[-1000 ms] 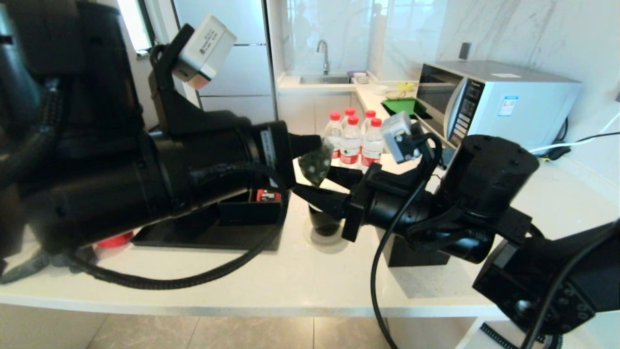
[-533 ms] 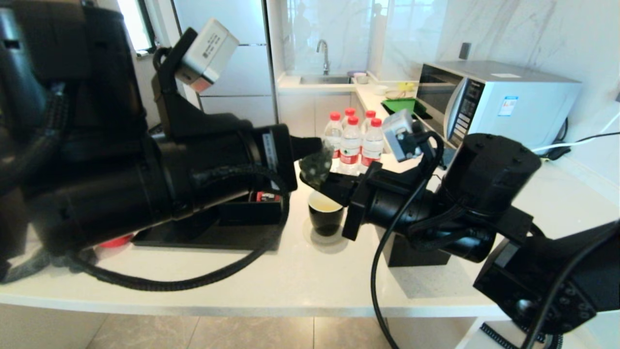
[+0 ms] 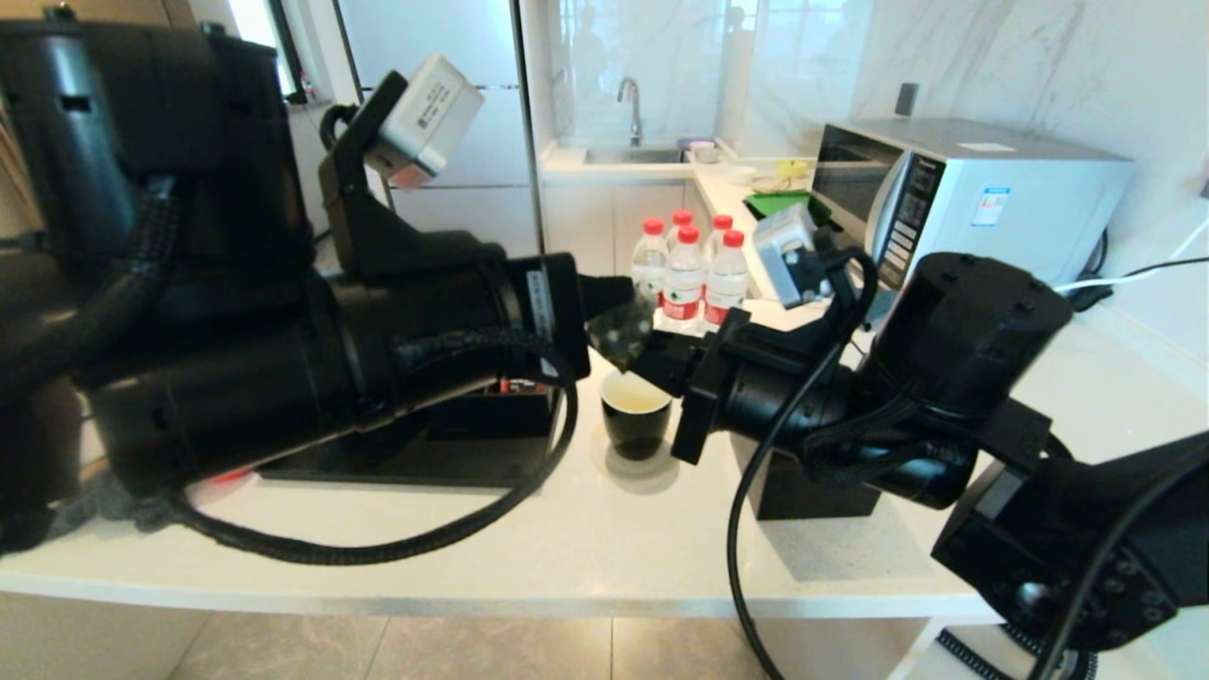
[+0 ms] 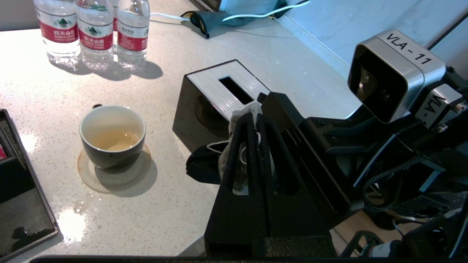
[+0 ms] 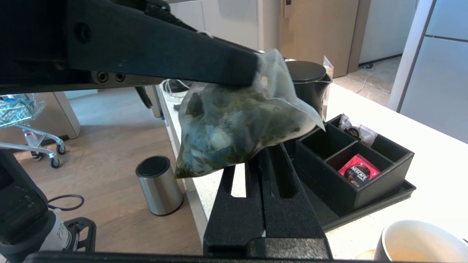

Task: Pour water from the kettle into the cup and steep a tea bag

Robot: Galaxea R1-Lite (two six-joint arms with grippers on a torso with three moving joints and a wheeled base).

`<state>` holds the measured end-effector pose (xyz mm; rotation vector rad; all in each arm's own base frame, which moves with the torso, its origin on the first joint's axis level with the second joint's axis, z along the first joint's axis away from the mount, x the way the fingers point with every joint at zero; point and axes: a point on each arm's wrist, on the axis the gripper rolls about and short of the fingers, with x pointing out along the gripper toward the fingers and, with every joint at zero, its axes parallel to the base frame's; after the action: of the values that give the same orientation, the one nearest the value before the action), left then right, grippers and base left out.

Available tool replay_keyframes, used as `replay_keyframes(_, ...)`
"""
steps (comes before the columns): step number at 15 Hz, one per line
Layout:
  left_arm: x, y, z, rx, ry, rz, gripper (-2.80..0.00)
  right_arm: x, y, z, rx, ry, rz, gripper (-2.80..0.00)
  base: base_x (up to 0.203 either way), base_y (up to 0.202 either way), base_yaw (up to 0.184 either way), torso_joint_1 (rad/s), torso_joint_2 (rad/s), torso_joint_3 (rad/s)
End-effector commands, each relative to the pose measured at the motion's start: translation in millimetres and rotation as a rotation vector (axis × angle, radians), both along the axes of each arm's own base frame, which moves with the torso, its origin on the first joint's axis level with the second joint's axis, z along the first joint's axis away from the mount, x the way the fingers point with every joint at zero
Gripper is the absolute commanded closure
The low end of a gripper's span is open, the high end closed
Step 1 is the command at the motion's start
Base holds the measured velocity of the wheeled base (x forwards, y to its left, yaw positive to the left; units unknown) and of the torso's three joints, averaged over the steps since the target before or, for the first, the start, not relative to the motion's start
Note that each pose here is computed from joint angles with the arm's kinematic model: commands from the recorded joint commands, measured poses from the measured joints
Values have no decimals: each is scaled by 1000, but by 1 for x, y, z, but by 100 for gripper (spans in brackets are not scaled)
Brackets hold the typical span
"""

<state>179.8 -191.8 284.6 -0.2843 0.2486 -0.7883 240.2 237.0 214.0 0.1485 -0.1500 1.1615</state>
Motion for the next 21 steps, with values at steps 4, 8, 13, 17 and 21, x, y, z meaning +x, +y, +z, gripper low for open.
replay_keyframes(4,1,-1,-1,1,4,2,0,-2,-1,3,9,-9,3,0,0,0,0,0,0,0)
replay_keyframes(8,1,-1,-1,1,3,2,0,-2,-1,3,9,-9,3,0,0,0,0,0,0,0)
replay_keyframes(13,1,-1,-1,2,2,2,0,-2,-1,2,6,-7,3,0,0,0,0,0,0,0)
replay_keyframes(17,2,-1,-2,3,8,8,-280,-2,-1,1,5,-5,2,0,0,0,0,0,0,0)
replay_keyframes(21,2,0,-7,16,17,12,-280,-2,-1,2,6,-6,2,0,0,0,0,0,0,0)
